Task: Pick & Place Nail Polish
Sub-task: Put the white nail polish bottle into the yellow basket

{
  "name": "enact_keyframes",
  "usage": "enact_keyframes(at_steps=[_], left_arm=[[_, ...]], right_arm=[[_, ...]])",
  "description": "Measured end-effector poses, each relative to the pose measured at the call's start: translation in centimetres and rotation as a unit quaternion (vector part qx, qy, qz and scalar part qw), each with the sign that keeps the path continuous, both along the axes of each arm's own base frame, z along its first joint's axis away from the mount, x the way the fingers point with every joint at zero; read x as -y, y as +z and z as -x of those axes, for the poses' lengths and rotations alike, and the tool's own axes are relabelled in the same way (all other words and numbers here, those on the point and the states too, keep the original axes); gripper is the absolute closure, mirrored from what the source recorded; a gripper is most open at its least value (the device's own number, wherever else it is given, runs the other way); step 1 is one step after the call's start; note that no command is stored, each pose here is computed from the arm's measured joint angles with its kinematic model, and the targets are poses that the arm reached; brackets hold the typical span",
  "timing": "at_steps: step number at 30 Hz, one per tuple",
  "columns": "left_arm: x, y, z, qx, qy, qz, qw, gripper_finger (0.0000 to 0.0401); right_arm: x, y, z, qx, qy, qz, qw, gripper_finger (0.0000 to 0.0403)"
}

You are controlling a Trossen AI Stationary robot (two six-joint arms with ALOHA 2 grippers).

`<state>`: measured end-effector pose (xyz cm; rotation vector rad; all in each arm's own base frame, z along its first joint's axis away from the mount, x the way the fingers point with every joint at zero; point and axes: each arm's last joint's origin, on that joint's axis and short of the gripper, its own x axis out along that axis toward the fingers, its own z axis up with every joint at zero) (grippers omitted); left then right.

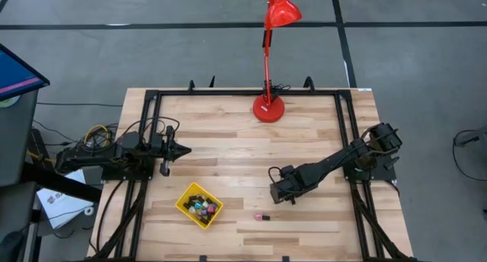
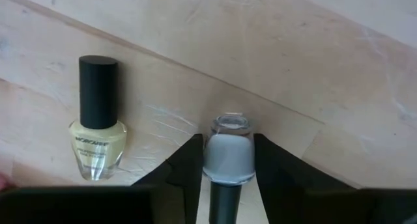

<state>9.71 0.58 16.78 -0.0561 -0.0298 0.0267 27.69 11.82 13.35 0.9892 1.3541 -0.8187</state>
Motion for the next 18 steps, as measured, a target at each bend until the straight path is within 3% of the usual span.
enact_keyframes(at_steps=[4, 18], left_arm=[[0.0, 0.0, 0.0, 0.0, 0.0, 0.0, 1.0, 0.0388], [0.0, 0.0, 0.0, 0.0, 0.0, 0.0, 1.0, 0.0388]], right_arm=[[0.2, 0.0, -0.1, -0.003, -0.001, -0.007, 1.0, 0.0312], [1.3, 1.3, -1.6, 0.011, 0.014, 0.003, 1.0, 0.0312]])
